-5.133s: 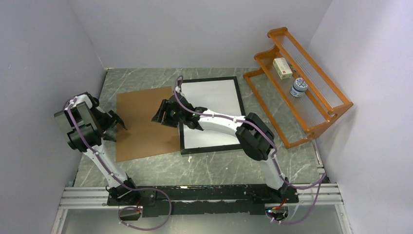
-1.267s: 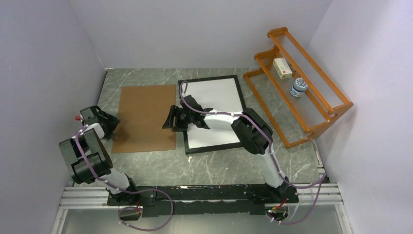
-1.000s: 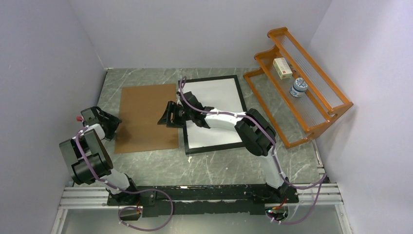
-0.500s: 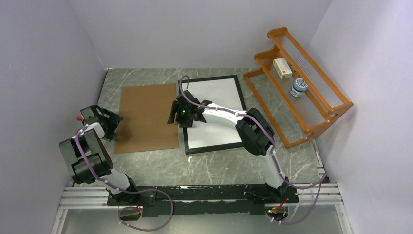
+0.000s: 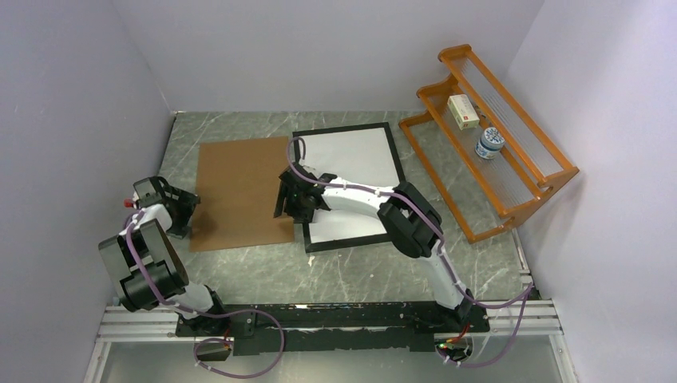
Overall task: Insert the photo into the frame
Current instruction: Move the photo frame item to the center of the board.
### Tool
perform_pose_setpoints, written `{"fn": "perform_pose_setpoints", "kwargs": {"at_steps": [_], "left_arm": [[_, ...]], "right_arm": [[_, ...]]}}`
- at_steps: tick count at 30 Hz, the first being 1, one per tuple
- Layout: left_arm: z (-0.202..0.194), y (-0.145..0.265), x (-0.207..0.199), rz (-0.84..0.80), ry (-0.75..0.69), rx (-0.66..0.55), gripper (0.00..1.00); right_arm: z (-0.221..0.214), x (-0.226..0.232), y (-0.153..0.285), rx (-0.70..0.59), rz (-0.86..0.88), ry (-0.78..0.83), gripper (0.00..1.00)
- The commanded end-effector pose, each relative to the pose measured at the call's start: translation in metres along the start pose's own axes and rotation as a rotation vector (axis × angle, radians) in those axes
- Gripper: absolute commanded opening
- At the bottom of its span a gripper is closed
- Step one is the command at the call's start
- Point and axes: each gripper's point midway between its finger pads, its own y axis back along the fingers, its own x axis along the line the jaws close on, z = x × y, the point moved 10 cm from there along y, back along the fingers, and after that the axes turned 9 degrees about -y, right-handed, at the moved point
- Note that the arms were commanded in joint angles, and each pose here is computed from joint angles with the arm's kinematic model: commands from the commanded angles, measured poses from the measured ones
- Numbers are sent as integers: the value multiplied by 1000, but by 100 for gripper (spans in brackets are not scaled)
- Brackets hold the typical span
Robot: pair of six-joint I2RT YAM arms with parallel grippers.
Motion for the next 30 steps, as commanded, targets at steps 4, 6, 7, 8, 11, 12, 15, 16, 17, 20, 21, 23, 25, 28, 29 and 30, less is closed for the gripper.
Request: {"fn": "perform_pose_setpoints", "kwargs": {"at_steps": [4, 6, 7, 8, 11, 12, 15, 16, 17, 20, 21, 23, 25, 28, 29, 30], "left_arm": [[-59, 8, 52, 389, 80, 271, 87], [-60, 11, 52, 377, 93, 247, 88], [-60, 12, 52, 368, 96, 238, 88], [-61, 12, 51, 360, 99, 242, 88], [-65, 5, 51, 340, 100, 287, 84], [-67, 2, 51, 331, 99, 300, 82], [-71, -5, 47, 266, 114, 359, 77], [-72, -6, 46, 244, 122, 378, 75], [-72, -7, 45, 228, 126, 391, 73], [-73, -9, 44, 205, 135, 415, 70], [-74, -9, 45, 202, 138, 418, 69], [-74, -10, 46, 196, 144, 419, 67], [-74, -11, 47, 182, 159, 422, 67], [-73, -12, 49, 181, 167, 420, 67], [-73, -11, 50, 182, 169, 420, 67], [-73, -11, 50, 182, 171, 418, 66]], "right_arm": [[-17, -29, 2, -12, -140, -79, 66], [-19, -30, 1, -7, -140, -83, 66], [-19, -31, 1, -4, -138, -85, 66], [-20, -31, 1, 0, -132, -87, 66], [-23, -31, -2, 30, -104, -81, 66], [-25, -31, -4, 59, -85, -79, 66], [-30, -29, -7, 107, -24, -75, 66], [-30, -29, -7, 118, -3, -76, 66], [-30, -27, -7, 129, 24, -75, 66], [-28, -20, -4, 149, 114, -70, 65], [-26, -16, -2, 165, 164, -84, 64], [-21, -5, 7, 214, 289, -115, 62], [-15, 8, 13, 200, 346, -87, 61], [-8, 23, 23, 207, 425, -48, 60], [-6, 26, 27, 203, 450, -44, 60], [-3, 29, 30, 197, 471, -37, 60]]}}
